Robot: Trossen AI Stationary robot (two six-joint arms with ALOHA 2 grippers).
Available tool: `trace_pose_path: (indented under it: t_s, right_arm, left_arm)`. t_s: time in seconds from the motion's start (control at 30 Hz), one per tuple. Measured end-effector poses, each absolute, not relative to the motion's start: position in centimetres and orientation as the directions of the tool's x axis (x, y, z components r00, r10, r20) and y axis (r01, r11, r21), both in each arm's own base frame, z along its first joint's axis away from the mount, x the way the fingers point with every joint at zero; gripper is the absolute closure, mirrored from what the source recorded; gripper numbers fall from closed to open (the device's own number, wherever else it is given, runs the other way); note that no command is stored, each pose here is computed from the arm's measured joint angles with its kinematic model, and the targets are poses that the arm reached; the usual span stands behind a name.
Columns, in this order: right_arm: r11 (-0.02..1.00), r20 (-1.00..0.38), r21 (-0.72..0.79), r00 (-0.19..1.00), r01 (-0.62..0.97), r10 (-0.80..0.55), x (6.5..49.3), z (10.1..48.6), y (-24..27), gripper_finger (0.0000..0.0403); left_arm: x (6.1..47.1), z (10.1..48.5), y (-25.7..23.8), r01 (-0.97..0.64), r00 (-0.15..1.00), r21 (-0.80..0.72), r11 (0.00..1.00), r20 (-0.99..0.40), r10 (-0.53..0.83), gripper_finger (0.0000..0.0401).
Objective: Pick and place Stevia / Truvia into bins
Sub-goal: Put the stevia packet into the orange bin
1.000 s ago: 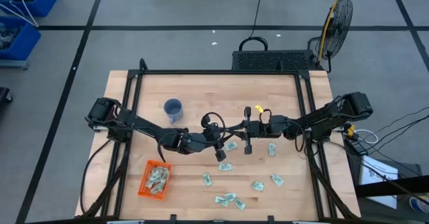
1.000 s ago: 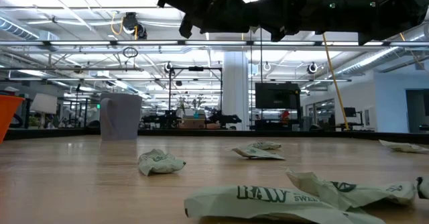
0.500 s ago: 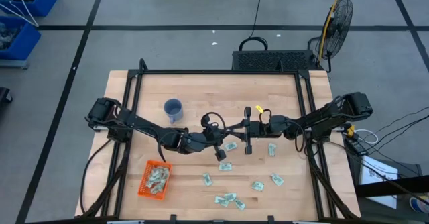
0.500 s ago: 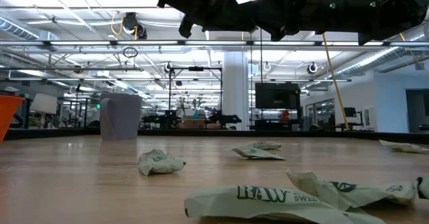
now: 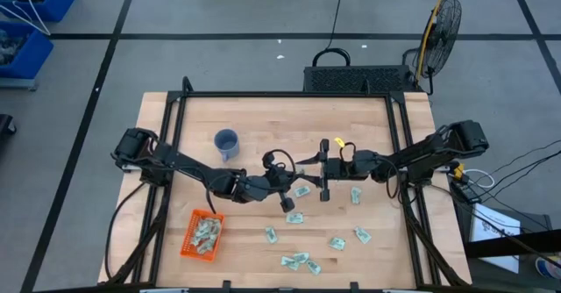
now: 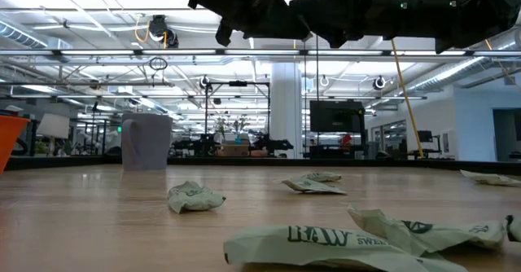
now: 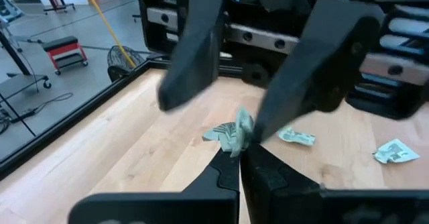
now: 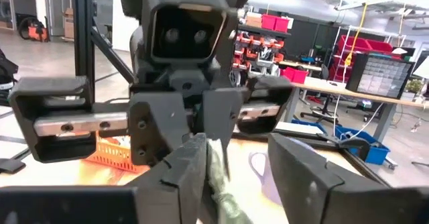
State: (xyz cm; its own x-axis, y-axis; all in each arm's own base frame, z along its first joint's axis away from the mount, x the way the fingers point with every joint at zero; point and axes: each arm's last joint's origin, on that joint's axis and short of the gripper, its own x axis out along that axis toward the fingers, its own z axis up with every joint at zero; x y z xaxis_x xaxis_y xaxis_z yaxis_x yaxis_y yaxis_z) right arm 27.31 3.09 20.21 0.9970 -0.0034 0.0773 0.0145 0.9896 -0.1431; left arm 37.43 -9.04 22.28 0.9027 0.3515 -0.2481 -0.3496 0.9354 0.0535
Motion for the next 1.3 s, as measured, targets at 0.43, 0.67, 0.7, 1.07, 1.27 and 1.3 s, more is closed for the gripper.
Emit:
trace_pose_path:
  t_s: [0.43,0.67,0.7,1.07,1.27,1.3]
  right_arm:
    - [0.978,0.088,-0.209,0.996,-0.01,0.029,26.0,22.2,3.8,0.0246]
    - [0.977,0.07,-0.213,0.997,-0.014,0.029,25.6,22.5,3.7,0.0247]
    - [0.977,0.068,-0.213,0.997,-0.014,0.029,25.6,22.4,3.7,0.0247]
    - [0.976,0.048,-0.217,0.998,-0.018,0.029,25.6,22.2,3.7,0.0246]
    - [0.976,0.05,-0.217,0.998,-0.017,0.028,25.6,22.2,3.7,0.0245]
    - [0.976,0.05,-0.217,0.998,-0.017,0.028,25.6,22.2,3.7,0.0246]
  left_arm:
    - [30.6,26.3,-9.6,-0.313,0.805,-0.005,0.95,-0.532,0.263,0.0398]
    - [24.1,27.2,-11.9,-0.187,0.581,-0.225,0.956,-0.81,-0.077,0.0397]
    - [23.3,27.0,-12.4,-0.193,0.53,-0.247,0.95,-0.841,-0.111,0.0398]
    - [18.3,23.4,-18.5,-0.636,0.158,-0.212,0.742,-0.977,-0.144,0.0396]
    - [18.0,21.0,-21.0,-0.72,0.035,-0.152,0.677,-0.982,-0.183,0.0384]
    - [18.0,20.7,-21.1,-0.728,0.025,-0.138,0.671,-0.984,-0.176,0.0383]
